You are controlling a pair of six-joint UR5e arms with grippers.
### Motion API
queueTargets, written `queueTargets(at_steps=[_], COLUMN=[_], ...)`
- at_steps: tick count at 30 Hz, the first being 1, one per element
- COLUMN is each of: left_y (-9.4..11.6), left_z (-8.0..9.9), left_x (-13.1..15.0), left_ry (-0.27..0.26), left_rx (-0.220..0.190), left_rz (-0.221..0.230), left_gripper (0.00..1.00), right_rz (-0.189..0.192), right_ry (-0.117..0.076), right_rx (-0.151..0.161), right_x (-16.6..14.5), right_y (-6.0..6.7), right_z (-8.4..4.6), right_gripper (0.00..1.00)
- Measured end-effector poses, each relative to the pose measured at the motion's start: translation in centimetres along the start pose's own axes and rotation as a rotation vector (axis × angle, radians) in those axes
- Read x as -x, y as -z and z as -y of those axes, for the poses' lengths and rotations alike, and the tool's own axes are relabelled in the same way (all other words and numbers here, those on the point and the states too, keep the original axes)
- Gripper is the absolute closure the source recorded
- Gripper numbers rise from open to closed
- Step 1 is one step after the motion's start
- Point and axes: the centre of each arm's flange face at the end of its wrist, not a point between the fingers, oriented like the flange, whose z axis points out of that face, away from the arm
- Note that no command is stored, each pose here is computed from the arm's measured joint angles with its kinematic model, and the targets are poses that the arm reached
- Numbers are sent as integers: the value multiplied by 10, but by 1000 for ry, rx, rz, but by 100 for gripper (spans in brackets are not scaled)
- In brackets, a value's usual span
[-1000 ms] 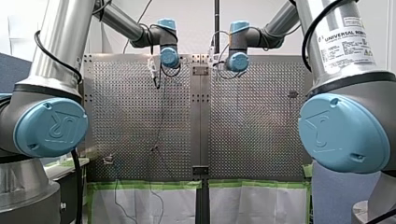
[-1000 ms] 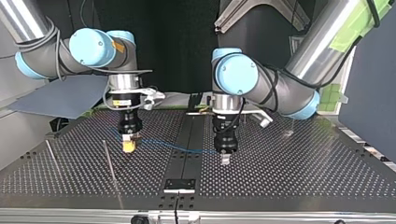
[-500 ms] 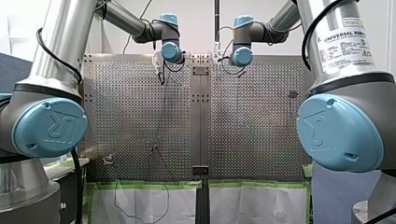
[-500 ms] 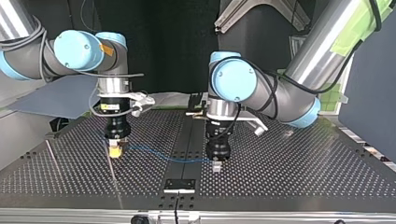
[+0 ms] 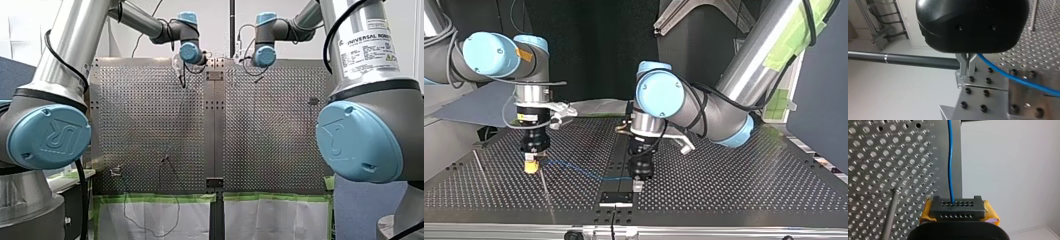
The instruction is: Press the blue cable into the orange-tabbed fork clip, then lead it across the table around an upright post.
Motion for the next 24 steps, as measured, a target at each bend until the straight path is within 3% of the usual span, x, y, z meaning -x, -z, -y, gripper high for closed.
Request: queueTargets(at_steps=[4,8,17,24], left_y=[-3,-8,-23,-28], left_z=[6,15,40,55], left_x=[4,-6,-31,-21], left_ry=[17,24,54,87], left_rx=[-10,-24,-53,-72], left_rz=[9,-18,-44,-18], left_gripper=[99,99,99,99], right_rz=[1,3,9,10], right_ry=[6,12,20,25], right_rx=[28,52,91,114], right_x=[-2,-2,-2,-2], right_y=[-4,-7,-11,-14], right_z=[-16,-30,-50,-64], right_gripper=[100,100,100,100])
